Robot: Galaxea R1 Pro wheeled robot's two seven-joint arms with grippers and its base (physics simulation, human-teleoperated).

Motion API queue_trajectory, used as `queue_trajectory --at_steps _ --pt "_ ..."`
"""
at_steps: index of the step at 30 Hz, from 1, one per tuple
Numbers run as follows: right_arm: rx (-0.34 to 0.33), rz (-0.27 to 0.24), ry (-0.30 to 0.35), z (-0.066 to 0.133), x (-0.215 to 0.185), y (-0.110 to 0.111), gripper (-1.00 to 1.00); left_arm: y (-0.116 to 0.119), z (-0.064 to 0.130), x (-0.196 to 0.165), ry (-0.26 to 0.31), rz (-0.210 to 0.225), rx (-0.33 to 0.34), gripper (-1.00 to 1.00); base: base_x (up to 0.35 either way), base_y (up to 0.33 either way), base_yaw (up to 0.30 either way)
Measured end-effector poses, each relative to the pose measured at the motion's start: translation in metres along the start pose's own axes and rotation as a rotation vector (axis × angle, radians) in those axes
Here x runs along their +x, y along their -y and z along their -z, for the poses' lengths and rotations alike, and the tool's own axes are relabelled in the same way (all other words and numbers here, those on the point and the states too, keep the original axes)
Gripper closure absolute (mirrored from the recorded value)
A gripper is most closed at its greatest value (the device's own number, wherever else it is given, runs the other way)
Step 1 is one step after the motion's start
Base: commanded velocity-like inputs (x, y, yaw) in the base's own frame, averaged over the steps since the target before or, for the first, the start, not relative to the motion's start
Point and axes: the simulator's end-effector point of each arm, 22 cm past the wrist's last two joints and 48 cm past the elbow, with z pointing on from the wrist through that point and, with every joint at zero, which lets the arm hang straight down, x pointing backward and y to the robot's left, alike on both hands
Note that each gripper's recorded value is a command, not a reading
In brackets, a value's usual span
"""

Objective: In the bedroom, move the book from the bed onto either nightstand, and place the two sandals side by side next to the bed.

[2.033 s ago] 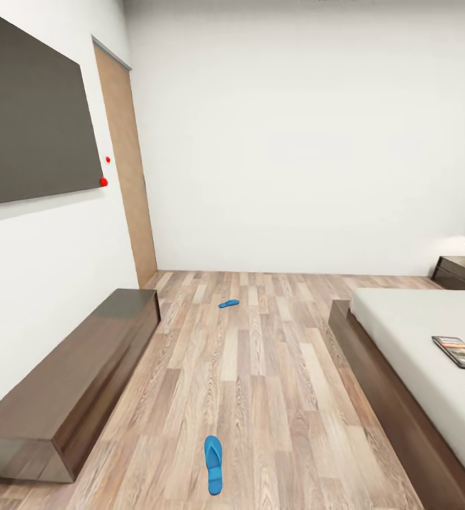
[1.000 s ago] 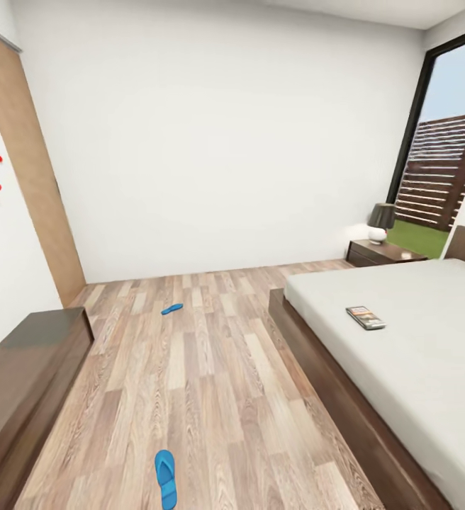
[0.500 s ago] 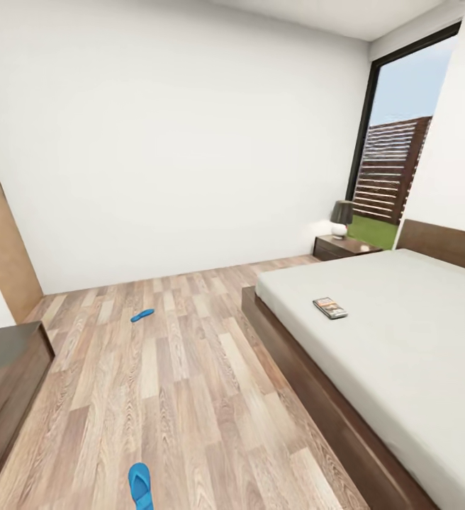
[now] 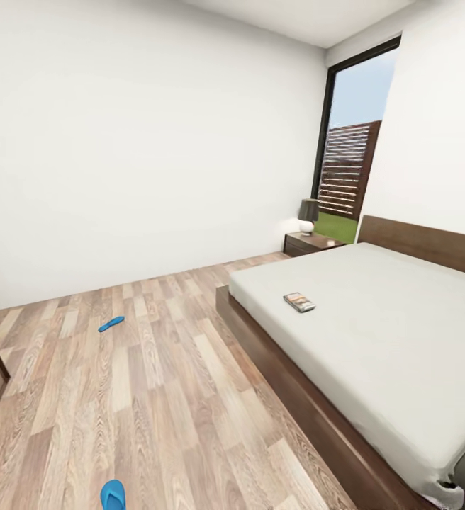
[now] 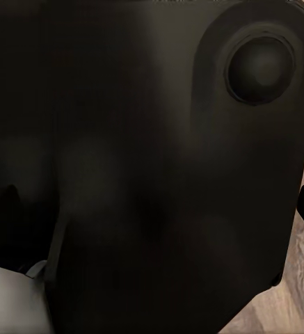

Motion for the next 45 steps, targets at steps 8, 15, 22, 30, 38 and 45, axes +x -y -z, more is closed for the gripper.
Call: queue_trajectory --at_steps 8,15,22,30,38,45 --pt "0.000 0.000 0.001 0.0000 -0.0007 0.0000 -1.00 0.0001 0.0000 0.0002 -0.001 -0.002 0.001 -1.00 0.000 0.000 -0.085" --pt "0.000 0.000 0.001 0.0000 -0.0005 0.0000 -1.00 0.0002 0.0000 0.0002 -0.001 -0.004 0.001 -1.00 0.001 0.000 -0.024" --pt "0.000 0.000 0.002 0.0001 -0.0004 0.0000 -1.00 0.0004 0.0001 0.0004 -0.001 -0.007 0.002 -1.00 0.129 0.000 -0.006" --pt "0.000 0.000 0.001 0.0001 0.0000 0.0000 -1.00 0.0004 0.0001 0.0005 -0.001 -0.010 0.002 -1.00 0.278 0.000 -0.002" --pt "-0.001 0.000 0.000 0.0001 0.0002 -0.0010 -1.00 0.0005 0.0001 0.0005 -0.001 -0.011 0.002 -1.00 0.313 -0.047 0.003" --pt "-0.008 0.001 0.001 0.0000 0.0000 -0.0066 -1.00 0.0007 0.0001 0.0004 -0.001 -0.011 0.002 -1.00 0.256 -0.128 0.066"
